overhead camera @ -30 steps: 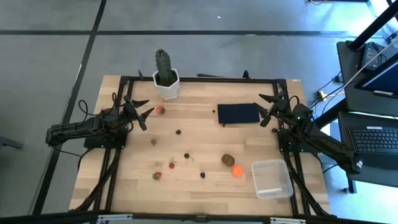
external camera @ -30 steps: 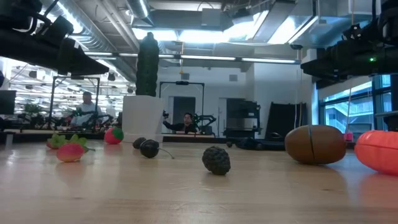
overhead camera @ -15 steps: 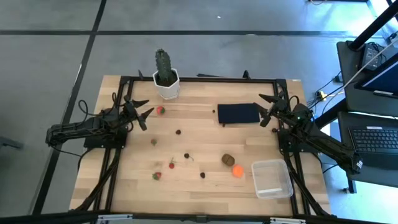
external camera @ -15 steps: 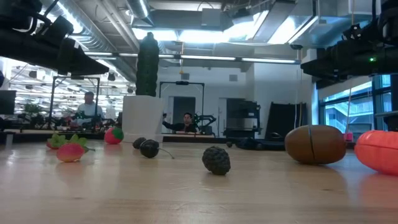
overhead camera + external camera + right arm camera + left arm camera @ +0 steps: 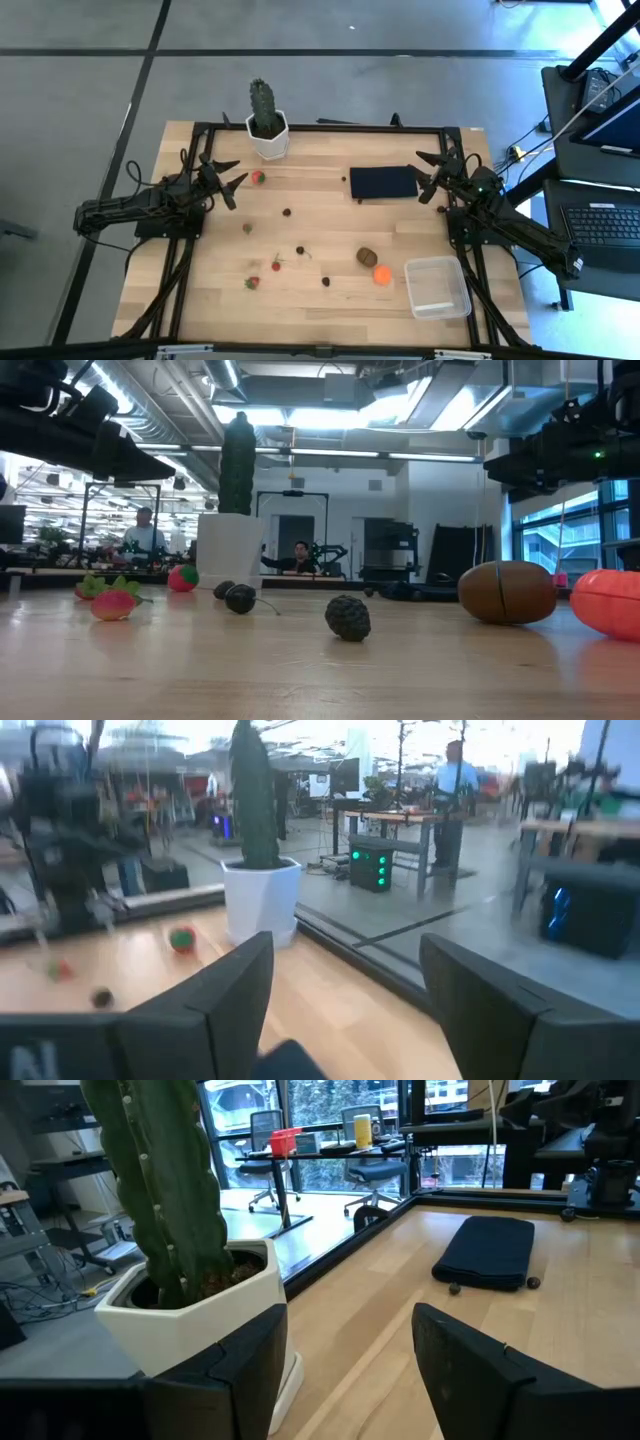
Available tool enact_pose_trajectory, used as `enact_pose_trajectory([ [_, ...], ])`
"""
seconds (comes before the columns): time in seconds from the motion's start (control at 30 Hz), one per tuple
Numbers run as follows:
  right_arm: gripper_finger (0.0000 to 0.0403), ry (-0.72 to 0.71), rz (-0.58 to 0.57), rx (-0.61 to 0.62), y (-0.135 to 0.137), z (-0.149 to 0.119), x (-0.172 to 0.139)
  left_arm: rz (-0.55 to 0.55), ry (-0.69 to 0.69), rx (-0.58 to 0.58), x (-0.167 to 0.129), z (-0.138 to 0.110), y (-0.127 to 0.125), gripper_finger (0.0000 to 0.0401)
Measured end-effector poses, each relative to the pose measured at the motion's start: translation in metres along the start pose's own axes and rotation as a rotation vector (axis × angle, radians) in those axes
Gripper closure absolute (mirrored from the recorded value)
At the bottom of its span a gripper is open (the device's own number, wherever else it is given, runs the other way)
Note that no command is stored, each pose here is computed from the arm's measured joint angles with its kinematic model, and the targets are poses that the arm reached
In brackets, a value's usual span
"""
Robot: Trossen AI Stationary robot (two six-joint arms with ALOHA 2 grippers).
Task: Pick and placing Produce into tupperware
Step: Put the right black cherry into the transparent bin
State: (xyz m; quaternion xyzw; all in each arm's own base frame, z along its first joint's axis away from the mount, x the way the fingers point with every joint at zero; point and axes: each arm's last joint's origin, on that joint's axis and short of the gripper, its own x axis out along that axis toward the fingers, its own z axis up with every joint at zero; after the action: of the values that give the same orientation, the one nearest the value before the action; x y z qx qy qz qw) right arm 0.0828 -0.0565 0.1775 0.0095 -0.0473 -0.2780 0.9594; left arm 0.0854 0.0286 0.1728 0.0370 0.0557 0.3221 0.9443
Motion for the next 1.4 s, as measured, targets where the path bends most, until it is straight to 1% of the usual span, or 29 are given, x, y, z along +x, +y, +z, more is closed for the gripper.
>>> enact_pose_trajectory([
  [0.07,0.0149,0.0,-0.001,0.048,0.0,0.0,0.0,0.0,0.0,0.0,0.0,0.0,0.0,0.0193],
  [0.2,0.0149,-0.001,0.0,0.054,0.0,0.0001,0.0,0.0,0.0,0.0,0.0,0.0,0.0,0.0193],
  [0.37,0.0149,0.0,0.001,0.121,0.0001,0.0,0.0,0.0,0.0,0.0,0.0,-0.0001,0.0,0.0193],
  [0.53,0.0147,0.001,0.0,0.12,0.0,-0.0001,0.0,0.0,0.0,0.0,0.0,0.0,0.0,0.0193],
  [0.63,0.0133,0.001,0.0,0.107,0.0,-0.0001,0.0,0.0,0.0,0.0,0.0,0.0,0.0,0.0193],
  [0.83,0.0076,0.0,0.0,0.107,0.0001,0.0,0.0,0.0,0.0,0.0,0.0,0.0,0.0,0.0193],
  [0.93,0.0056,0.0,0.001,0.115,0.0001,0.0001,0.0,0.0,0.0,0.0,0.0,0.0,0.0,0.0193],
  [1.03,0.005,0.001,0.001,0.186,0.0001,-0.0001,0.0,0.0,0.0,0.0,0.0,-0.0001,0.0,0.0193],
  [1.1,0.0049,0.0,0.001,0.208,0.0001,0.0,0.0,0.0,0.0,0.0,0.0,0.0,0.0,0.0193],
  [1.4,0.0049,0.001,0.005,0.245,0.0002,-0.0001,0.0,0.0,0.0,-0.001,0.0,0.0,0.0,0.0193],
])
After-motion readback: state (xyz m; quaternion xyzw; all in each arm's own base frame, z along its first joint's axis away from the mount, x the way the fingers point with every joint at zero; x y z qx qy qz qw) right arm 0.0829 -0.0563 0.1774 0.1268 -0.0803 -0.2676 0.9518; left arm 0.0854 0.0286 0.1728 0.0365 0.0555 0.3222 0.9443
